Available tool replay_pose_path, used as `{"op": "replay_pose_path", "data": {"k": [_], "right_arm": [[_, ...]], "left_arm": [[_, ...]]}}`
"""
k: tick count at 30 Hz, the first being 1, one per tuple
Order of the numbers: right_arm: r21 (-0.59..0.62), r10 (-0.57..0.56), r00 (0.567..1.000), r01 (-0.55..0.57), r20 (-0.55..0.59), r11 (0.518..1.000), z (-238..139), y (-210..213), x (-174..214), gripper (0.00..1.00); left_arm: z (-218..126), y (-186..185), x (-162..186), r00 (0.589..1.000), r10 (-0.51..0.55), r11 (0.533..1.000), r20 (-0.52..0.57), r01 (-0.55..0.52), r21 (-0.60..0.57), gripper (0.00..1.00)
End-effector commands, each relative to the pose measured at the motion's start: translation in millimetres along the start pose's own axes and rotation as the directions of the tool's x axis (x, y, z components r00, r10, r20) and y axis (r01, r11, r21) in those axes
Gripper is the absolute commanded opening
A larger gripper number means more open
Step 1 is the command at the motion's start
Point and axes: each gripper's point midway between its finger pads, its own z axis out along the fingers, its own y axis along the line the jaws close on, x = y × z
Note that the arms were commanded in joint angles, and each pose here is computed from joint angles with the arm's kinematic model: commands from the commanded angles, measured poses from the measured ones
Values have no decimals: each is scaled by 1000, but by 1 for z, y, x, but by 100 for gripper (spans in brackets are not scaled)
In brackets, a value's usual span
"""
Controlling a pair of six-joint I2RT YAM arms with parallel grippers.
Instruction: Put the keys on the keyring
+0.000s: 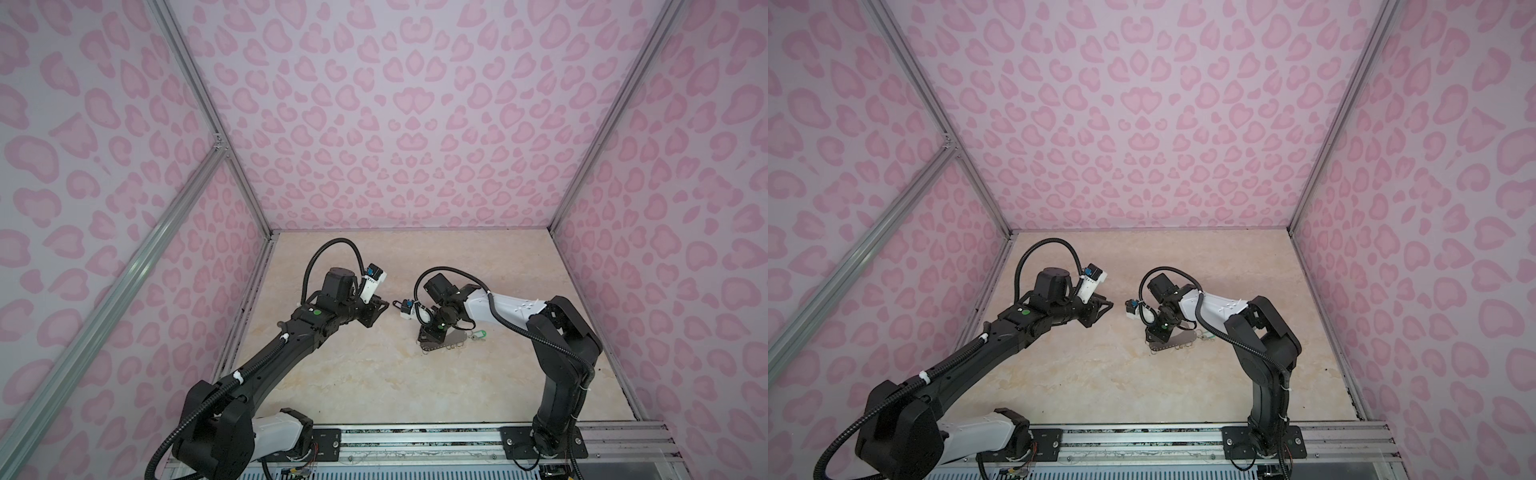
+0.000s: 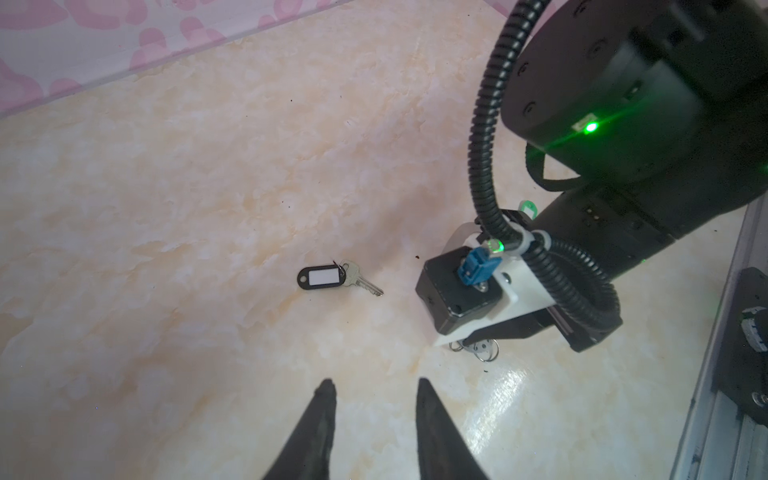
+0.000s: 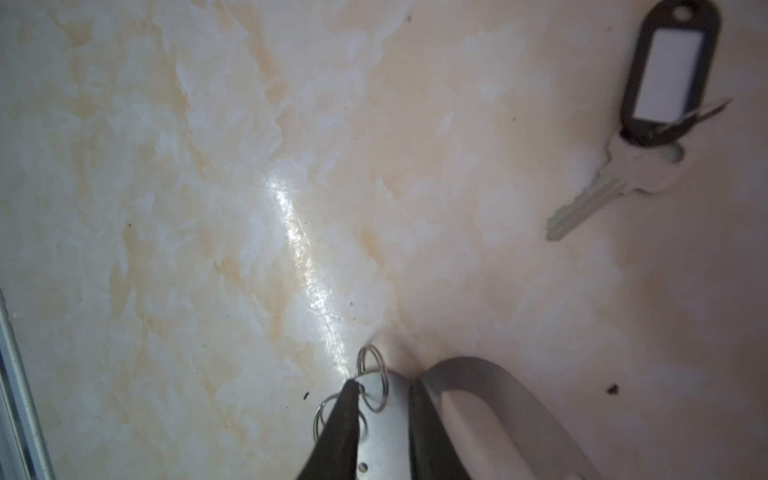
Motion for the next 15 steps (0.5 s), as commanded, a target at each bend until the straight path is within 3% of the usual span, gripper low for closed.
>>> {"op": "replay_pose_path", "data": {"k": [1, 6, 11, 15], "right_arm": [[-16, 19, 997, -20, -68, 1000, 6, 5, 12, 23], [-11, 21, 997, -22, -70, 1000, 6, 5, 12, 19], [-19, 21, 998, -22, -66, 1000, 6, 6, 11, 7], [-20, 18, 997, -20, -76, 1000, 7, 7, 14, 8]], "left_arm": [[-3, 0, -7, 999, 27, 1000, 39, -27, -10, 35], [-5, 0, -5, 999, 32, 999, 39, -31, -16, 35], [-5, -1, -6, 999, 35, 999, 42, -35, -13, 34], [-5, -1, -5, 999, 37, 999, 40, -37, -11, 34]]}}
